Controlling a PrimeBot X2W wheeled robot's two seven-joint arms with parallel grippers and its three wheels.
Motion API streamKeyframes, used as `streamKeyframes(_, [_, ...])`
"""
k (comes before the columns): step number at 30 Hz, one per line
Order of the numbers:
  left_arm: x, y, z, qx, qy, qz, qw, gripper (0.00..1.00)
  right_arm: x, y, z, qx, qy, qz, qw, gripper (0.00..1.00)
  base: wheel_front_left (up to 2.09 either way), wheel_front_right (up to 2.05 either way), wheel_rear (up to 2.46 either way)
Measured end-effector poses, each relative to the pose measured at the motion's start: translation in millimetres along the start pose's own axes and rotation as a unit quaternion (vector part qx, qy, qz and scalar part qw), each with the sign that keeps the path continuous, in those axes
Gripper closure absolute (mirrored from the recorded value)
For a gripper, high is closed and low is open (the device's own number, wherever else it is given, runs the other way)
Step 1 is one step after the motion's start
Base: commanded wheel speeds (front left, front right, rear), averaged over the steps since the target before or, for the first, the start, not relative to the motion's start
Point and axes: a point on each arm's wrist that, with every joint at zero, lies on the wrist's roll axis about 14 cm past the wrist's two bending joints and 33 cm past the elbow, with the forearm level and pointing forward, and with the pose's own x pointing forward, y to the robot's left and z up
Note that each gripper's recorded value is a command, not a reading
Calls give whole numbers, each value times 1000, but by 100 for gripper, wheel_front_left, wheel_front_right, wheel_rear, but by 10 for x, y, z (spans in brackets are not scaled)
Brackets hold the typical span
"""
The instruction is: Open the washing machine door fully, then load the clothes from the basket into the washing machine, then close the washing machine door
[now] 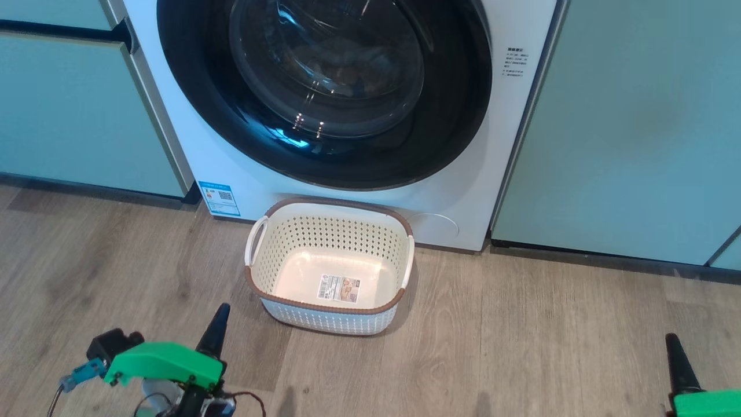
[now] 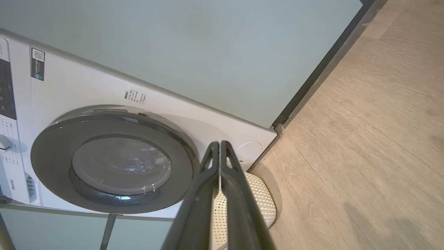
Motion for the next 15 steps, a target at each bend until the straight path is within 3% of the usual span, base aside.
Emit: streamKeyframes(15, [16, -63, 28, -85, -5, -8, 996, 100, 89, 137, 32, 80, 3, 18, 997, 100, 0, 0, 0])
